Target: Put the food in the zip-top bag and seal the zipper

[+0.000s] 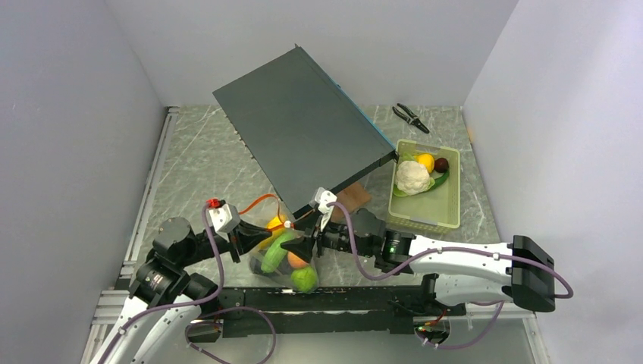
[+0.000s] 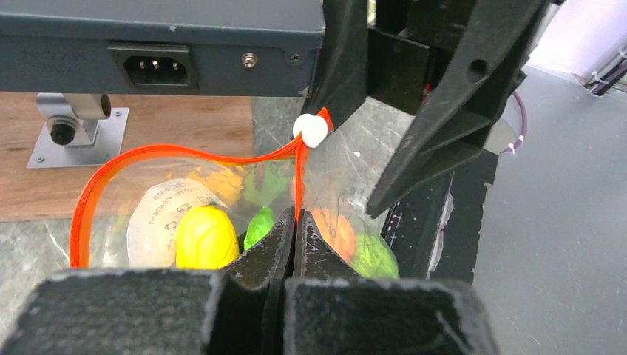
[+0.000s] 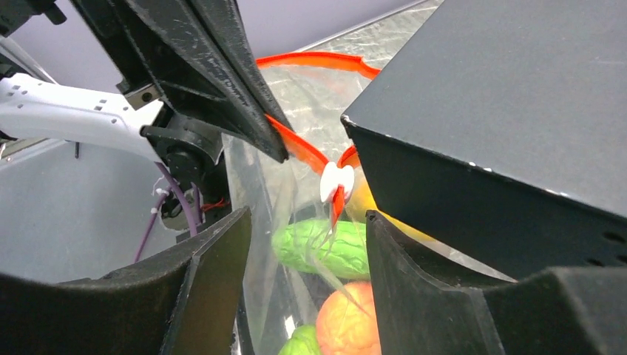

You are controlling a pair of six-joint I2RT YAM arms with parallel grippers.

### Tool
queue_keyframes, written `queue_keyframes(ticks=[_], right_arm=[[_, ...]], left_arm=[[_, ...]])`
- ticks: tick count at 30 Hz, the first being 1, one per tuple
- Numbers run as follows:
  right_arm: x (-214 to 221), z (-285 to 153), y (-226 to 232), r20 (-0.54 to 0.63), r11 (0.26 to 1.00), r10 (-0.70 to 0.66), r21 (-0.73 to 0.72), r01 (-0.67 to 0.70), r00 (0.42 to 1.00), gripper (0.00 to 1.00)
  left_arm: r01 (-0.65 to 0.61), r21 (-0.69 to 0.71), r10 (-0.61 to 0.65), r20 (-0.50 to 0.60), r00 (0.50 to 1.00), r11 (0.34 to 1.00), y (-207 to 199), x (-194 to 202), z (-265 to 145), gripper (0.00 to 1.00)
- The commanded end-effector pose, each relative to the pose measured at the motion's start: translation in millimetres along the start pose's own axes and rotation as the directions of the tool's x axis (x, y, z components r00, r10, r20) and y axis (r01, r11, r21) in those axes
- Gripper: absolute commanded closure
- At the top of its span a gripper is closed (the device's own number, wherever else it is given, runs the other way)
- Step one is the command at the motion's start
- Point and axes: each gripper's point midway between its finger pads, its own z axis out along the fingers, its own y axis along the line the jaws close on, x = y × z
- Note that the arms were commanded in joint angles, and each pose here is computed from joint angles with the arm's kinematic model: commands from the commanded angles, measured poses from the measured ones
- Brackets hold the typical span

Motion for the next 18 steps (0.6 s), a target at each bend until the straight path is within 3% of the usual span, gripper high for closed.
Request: queue_keyframes(ticks=[1, 3, 7, 8, 10, 12, 13, 16, 18], right_arm=[[-28, 10, 11, 0.097, 0.999, 0.008, -0.046, -0.003, 0.995, 0.42], [-26, 11, 14, 0.091, 0.998, 0.009, -0.060, -0.004, 0.996, 0.48], [-22, 11, 15, 0.091, 0.997, 0.014, -0.075, -0.008, 0.996, 0.69], [-23, 11, 15, 0.095, 0.997, 0.015, -0.075, -0.008, 0.995, 0.75], [-26, 12, 19, 0.094, 0.996, 0.010, -0.094, -0.002, 0.996, 0.98], [-26, 11, 22, 0.077, 0.995, 0.009, -0.104, -0.001, 0.997, 1.00], [-26, 10, 24, 0.073, 0.993, 0.009, -0.114, -0.001, 0.997, 1.00], [-27, 2, 28, 0.065, 0.991, 0.002, -0.136, 0.006, 0.998, 1.00], [-26, -2, 28, 0.046, 0.990, -0.008, -0.138, 0.014, 0.999, 1.00]], left_arm=[[-0.048, 0.074, 0.045, 0.052, 0.998, 0.996, -15, -12, 0, 1.00], [-0.051, 0.076, 0.047, 0.053, 0.997, 0.996, -16, -12, 0, 1.00], [-0.056, 0.060, 0.053, 0.056, 0.997, 0.997, -14, -13, -1, 1.00], [-0.056, 0.061, 0.052, 0.056, 0.997, 0.997, -15, -12, -1, 1.00], [-0.057, 0.056, 0.054, 0.060, 0.997, 0.997, -15, -13, -2, 1.00], [-0.054, 0.024, 0.053, 0.060, 0.997, 0.998, -10, -14, -3, 1.00], [-0.049, -0.006, 0.049, 0.058, 0.997, 0.999, -6, -15, -4, 0.96], [-0.028, -0.093, 0.032, 0.052, 0.998, 0.995, 8, -16, -7, 0.62], [-0.031, -0.103, 0.038, 0.063, 0.997, 0.994, 8, -20, -8, 0.45]])
